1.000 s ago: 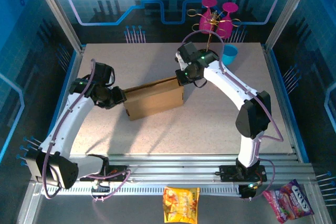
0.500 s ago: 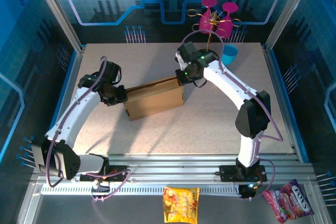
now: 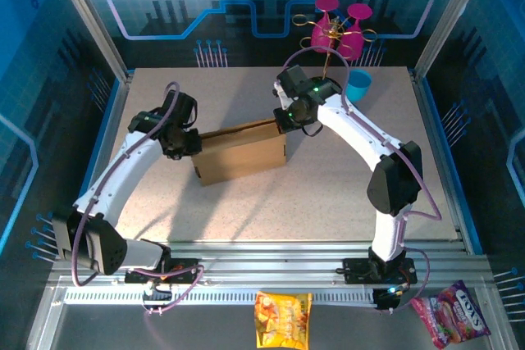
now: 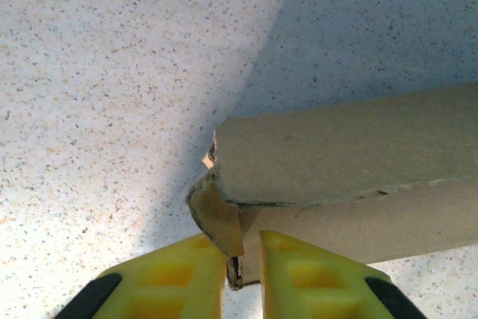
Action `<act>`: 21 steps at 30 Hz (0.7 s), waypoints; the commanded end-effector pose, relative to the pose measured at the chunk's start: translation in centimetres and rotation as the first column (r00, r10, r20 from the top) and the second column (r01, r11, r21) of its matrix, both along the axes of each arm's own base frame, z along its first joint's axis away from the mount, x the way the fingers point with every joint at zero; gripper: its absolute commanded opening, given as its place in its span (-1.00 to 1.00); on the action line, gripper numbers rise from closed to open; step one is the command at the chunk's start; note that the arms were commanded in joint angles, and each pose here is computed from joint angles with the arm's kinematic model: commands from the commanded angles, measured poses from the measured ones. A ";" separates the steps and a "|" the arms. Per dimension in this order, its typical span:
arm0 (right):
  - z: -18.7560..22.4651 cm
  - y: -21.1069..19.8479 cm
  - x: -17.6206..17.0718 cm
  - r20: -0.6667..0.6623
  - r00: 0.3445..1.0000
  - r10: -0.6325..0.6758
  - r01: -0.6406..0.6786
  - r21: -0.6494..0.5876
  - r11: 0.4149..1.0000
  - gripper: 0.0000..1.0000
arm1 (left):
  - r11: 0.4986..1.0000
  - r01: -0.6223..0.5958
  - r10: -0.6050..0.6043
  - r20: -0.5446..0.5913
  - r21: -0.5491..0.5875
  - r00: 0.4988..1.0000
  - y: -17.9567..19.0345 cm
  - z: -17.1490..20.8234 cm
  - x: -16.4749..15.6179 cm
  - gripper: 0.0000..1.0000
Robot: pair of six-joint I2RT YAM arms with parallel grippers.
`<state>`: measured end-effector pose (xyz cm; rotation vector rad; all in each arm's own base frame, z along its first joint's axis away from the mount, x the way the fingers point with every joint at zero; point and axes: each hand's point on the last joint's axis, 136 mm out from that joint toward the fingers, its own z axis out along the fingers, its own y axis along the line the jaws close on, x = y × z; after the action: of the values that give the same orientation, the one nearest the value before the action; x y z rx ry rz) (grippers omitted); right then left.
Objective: Fold the paper box
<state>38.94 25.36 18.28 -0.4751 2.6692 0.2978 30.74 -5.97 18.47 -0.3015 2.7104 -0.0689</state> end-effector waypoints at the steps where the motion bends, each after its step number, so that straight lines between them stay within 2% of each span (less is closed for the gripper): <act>1: -1.3 0.0 -1.1 -0.074 0.997 0.012 -0.014 -0.017 1.000 -1.00 | 0.998 0.022 -0.023 0.004 0.055 1.000 0.4 0.5 0.4 -0.63; 5: -1.3 0.0 -1.1 -0.076 0.997 0.014 -0.015 -0.017 1.000 -1.00 | 0.997 0.027 -0.027 0.002 0.073 1.000 0.6 0.4 0.6 -0.71; 11: -1.3 0.0 -1.0 -0.076 0.997 0.013 -0.014 -0.017 1.000 -1.00 | 0.995 0.038 -0.038 0.002 0.088 0.999 0.6 0.3 0.7 -1.00; 21: -1.2 0.1 -0.9 -0.076 0.997 0.011 -0.012 -0.016 1.000 -1.00 | 0.993 0.048 -0.048 -0.004 0.110 0.999 0.7 0.3 0.2 -1.00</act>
<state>39.00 25.60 18.25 -0.4787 2.6710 0.3105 31.21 -5.38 18.32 -0.2369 2.7070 0.0350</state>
